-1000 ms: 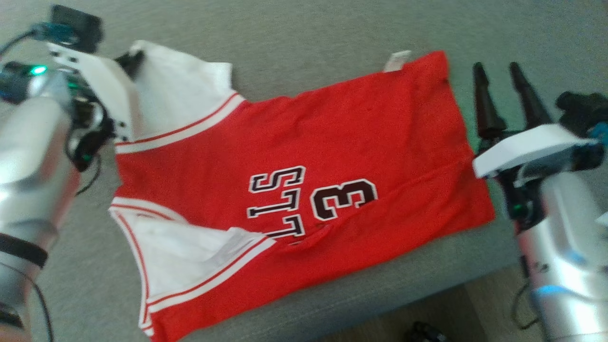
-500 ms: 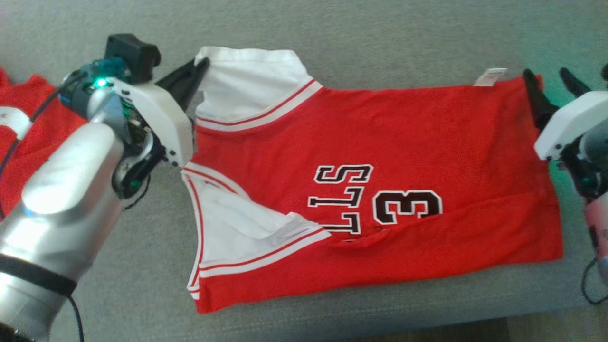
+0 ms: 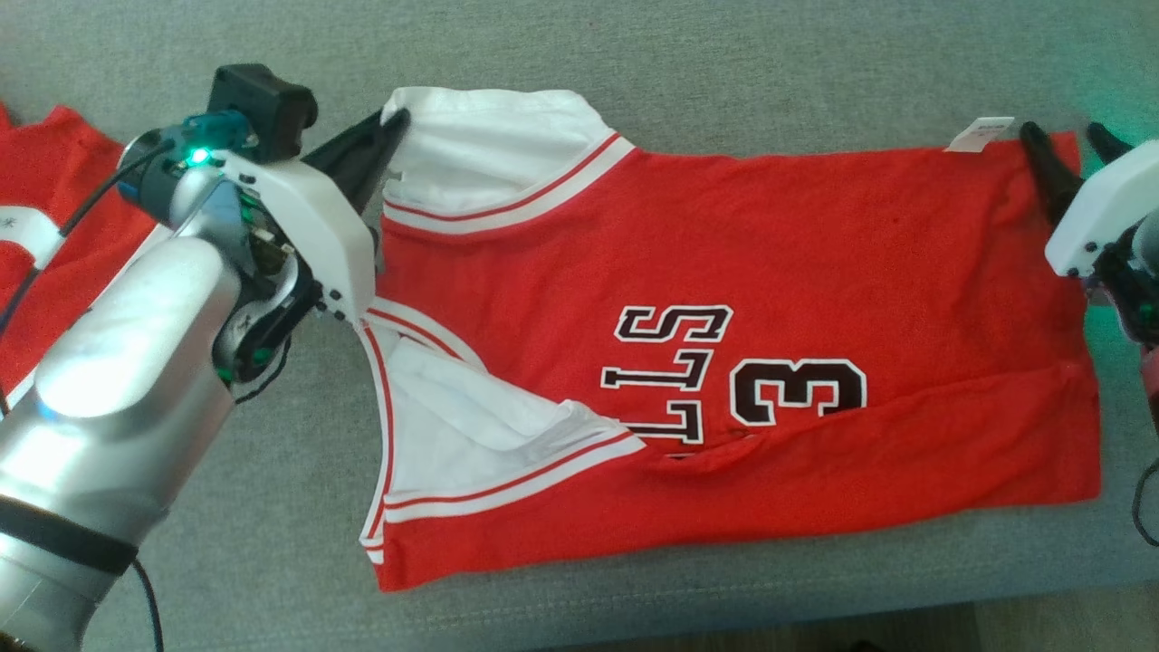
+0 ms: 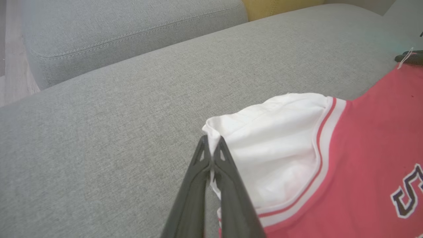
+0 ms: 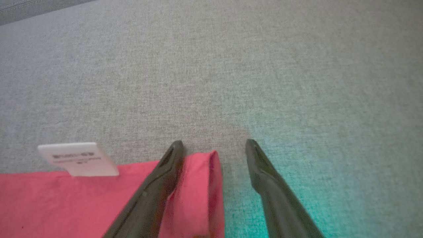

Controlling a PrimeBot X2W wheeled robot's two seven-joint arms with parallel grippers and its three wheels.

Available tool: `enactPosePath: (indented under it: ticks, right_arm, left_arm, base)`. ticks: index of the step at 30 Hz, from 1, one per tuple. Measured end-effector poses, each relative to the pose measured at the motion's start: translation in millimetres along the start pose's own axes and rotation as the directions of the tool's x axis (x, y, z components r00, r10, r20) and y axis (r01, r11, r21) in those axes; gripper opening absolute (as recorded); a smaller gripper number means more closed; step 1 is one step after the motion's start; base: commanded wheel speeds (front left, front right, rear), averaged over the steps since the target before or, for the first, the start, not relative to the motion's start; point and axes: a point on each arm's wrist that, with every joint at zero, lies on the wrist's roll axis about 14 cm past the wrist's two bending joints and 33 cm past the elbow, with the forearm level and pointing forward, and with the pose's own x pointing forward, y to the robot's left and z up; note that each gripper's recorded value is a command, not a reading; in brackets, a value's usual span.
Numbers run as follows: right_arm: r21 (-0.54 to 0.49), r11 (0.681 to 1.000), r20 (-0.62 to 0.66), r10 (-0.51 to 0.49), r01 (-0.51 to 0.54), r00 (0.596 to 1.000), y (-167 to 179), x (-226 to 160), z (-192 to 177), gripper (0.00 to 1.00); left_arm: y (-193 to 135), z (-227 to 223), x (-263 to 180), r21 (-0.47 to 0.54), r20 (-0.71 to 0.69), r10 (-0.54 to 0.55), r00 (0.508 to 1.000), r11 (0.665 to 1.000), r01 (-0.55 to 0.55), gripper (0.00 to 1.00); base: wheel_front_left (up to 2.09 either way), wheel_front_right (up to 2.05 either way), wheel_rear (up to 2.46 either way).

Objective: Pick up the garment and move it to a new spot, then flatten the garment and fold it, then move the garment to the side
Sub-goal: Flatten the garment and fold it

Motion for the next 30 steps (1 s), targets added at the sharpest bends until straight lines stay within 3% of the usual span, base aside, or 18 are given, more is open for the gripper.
enactPosePath:
  ticks: [1, 10, 16, 22, 26, 30]
  right_arm:
    - [0.001, 1.0, -0.001, 0.001, -0.001, 1.0, 0, 0, 1, 0.0]
    - [-0.02, 1.0, 0.055, -0.006, 0.007, 0.998, -4, -5, 8, 0.0]
    - [-0.024, 0.999, 0.192, -0.016, 0.021, 0.981, -7, -3, 53, 0.0]
    - [-0.024, 0.999, 0.3, -0.033, 0.042, 0.953, -11, -1, 82, 0.0]
    - [-0.037, 0.998, 0.354, -0.039, 0.055, 0.934, -11, -3, 99, 0.0]
    - [-0.042, 0.997, 0.388, -0.037, 0.058, 0.921, -10, -7, 104, 0.0]
  left_arm:
    - [1, 1, 0, 0.0, 0.002, 0.006, 1.0, 1.0, -0.006, 0.0]
    - [18, 13, -2, -0.048, 0.053, 0.083, 0.995, 0.996, -0.08, 0.0]
    - [39, 20, 1, -0.063, 0.096, 0.159, 0.983, 0.986, -0.153, 0.0]
    - [60, 65, 8, -0.094, 0.23, 0.239, 0.944, 0.97, -0.222, 0.0]
    - [63, 83, 11, -0.107, 0.285, 0.256, 0.924, 0.966, -0.235, 0.0]
    - [59, 76, 11, -0.109, 0.262, 0.242, 0.934, 0.969, -0.221, 0.0]
  base:
    - [0.0, 0.0, 0.0]
    - [0.0, 0.0, 0.0]
    - [0.0, 0.0, 0.0]
    - [0.0, 0.0, 0.0]
    - [0.0, 0.0, 0.0]
    - [0.0, 0.0, 0.0]
